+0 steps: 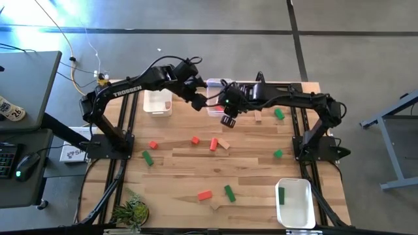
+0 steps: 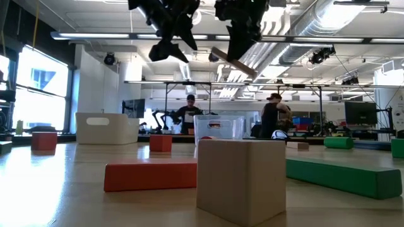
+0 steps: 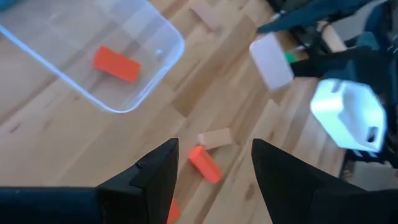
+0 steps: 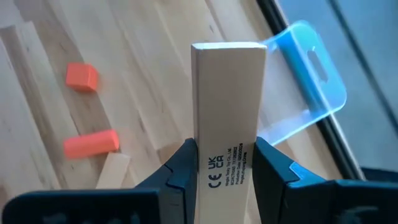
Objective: Sort & place blocks by color
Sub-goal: Put the brown into the top white bin
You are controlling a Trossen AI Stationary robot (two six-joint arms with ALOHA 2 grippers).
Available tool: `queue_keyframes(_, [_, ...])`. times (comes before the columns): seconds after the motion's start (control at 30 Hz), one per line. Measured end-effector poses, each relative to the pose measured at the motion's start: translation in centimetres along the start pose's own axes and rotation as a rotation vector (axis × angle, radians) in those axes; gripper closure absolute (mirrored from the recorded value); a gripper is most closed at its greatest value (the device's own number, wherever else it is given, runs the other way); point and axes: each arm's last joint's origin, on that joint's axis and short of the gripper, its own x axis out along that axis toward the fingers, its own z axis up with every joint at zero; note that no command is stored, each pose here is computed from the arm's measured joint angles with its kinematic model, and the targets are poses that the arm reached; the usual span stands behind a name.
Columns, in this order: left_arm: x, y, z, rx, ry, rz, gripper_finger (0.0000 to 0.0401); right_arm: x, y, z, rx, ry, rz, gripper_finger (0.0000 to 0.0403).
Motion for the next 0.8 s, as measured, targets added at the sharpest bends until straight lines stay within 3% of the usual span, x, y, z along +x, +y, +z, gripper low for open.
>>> queue_keyframes(0.3, [0.5,-1.7,-0.2,-0.007,-0.023,-0.058,0.0211,-0.4,1.1,0.1,-0.017,-0.046,-0.057,0.0315])
queue_keyframes(0.8, [0.4,-2.7,1.0,-0.086,-0.183,-0.087,0.0211,-0.5,1.1,1.3,-0.048,-0.159,-0.086,0.0315])
